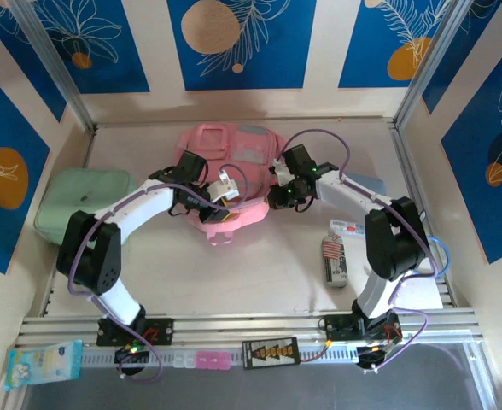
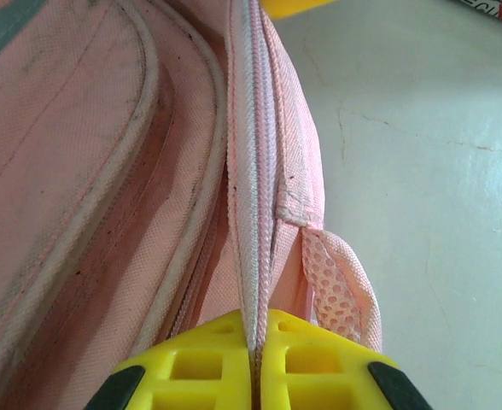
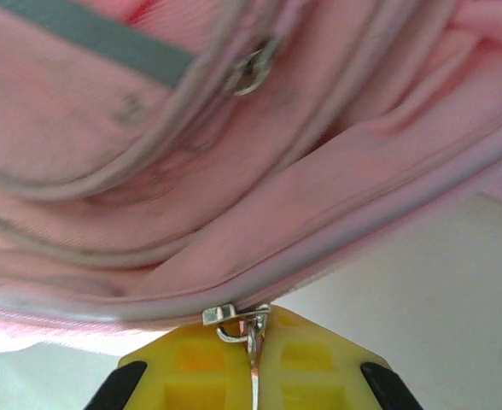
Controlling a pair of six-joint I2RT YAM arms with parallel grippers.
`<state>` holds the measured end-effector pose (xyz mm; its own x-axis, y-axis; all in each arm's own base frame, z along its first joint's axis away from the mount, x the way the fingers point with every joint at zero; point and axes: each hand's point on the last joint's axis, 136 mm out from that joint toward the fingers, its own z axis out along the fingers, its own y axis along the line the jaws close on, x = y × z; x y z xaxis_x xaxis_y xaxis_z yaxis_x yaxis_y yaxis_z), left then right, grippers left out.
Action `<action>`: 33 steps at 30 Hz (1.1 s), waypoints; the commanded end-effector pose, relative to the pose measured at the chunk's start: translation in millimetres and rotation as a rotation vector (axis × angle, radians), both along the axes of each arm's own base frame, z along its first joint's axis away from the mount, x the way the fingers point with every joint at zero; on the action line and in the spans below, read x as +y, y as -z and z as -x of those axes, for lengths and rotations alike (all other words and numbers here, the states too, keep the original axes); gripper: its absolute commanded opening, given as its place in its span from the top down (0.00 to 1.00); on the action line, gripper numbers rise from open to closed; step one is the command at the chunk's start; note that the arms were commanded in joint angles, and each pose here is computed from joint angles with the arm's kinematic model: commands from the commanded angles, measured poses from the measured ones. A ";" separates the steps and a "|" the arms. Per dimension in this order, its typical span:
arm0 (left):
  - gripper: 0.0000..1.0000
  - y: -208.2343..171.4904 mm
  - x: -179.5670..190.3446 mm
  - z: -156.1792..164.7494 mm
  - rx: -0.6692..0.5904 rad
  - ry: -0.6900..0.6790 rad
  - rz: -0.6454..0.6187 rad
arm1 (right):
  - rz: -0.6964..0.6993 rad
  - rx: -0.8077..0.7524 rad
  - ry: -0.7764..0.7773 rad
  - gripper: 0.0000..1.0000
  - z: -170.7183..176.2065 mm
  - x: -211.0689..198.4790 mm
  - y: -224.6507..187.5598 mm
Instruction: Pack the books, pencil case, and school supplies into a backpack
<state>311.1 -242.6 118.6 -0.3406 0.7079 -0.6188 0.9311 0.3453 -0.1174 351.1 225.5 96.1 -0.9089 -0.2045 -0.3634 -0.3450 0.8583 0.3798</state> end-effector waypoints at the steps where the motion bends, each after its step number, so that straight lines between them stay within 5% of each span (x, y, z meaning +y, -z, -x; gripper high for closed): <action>1: 0.93 -20.5 14.9 9.4 0.000 -0.004 -0.018 | 0.006 -0.049 0.067 0.93 -32.5 -21.4 -3.5; 8: 0.93 -34.1 15.6 16.7 0.002 0.026 0.009 | -0.053 -0.113 0.038 0.92 -70.4 -42.4 -11.6; 21: 0.94 -33.5 15.1 29.4 0.031 0.036 0.040 | -0.082 -0.006 0.329 0.90 -134.1 -83.3 15.0; 27: 0.93 -27.3 15.4 32.0 0.062 0.035 0.031 | -0.113 0.040 0.336 0.86 -133.2 -84.6 17.1; 30: 0.88 -30.6 12.6 31.6 0.061 0.036 0.041 | -0.144 0.030 0.272 0.83 -116.0 -70.6 3.5; 33: 0.69 -40.1 8.0 31.0 0.046 0.029 0.065 | -0.174 0.010 0.243 0.69 -93.7 -59.8 -16.4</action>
